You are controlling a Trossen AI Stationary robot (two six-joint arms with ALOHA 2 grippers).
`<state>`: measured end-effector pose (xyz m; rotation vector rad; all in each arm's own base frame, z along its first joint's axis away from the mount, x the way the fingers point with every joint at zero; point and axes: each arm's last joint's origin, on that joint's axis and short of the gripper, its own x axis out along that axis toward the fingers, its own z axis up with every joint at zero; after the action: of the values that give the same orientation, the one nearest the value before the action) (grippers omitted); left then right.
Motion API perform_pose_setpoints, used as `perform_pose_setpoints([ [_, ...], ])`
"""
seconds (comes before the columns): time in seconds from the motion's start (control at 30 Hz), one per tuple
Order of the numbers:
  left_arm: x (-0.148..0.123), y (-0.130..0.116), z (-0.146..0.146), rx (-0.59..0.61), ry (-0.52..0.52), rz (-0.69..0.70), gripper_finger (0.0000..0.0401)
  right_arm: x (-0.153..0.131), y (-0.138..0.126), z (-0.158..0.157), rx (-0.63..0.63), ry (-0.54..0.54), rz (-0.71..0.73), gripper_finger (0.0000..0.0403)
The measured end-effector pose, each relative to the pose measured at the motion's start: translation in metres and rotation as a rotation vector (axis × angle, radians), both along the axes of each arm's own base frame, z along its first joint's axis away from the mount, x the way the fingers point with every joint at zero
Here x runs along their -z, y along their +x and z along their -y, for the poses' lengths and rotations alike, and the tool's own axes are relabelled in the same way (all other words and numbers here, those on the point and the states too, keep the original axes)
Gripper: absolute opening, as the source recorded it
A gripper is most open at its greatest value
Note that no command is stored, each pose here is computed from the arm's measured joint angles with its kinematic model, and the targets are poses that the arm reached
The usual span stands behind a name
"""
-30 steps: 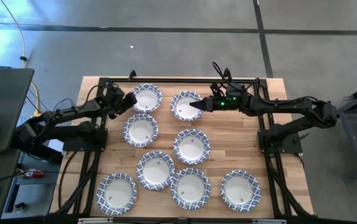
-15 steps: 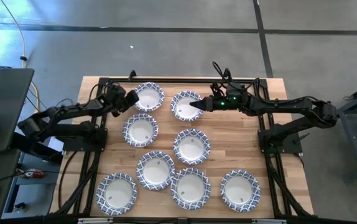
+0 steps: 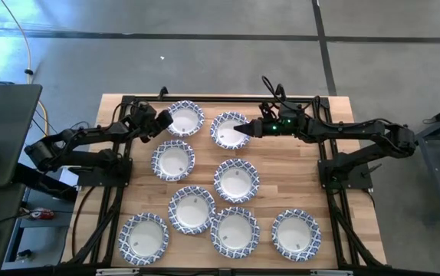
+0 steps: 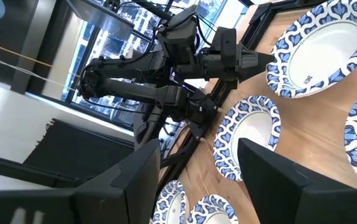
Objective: Nest bowls inside each other
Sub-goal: Stack the white patterned bowl on top of the other white patterned bowls
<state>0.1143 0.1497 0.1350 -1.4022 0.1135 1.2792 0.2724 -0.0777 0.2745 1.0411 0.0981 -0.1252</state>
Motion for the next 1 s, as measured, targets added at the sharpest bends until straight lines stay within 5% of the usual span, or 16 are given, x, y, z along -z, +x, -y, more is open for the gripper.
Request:
perform_pose_setpoints([
  [0.27,0.0002,-0.0001,0.0001,0.001,-0.002,-0.002,0.0138,0.0007,-0.0001,0.0,-0.002,-0.015,-0.008,0.0208],
  [0.73,-0.0011,0.0008,-0.0009,0.027,0.026,-0.008,0.0027,0.0007,-0.0001,0.0,-0.003,-0.02,-0.008,0.0208],
  [1.0,-0.0018,0.0012,-0.0013,0.028,0.033,-0.002,0.0021,0.0007,-0.0001,0.0,-0.004,-0.028,-0.009,0.0208],
])
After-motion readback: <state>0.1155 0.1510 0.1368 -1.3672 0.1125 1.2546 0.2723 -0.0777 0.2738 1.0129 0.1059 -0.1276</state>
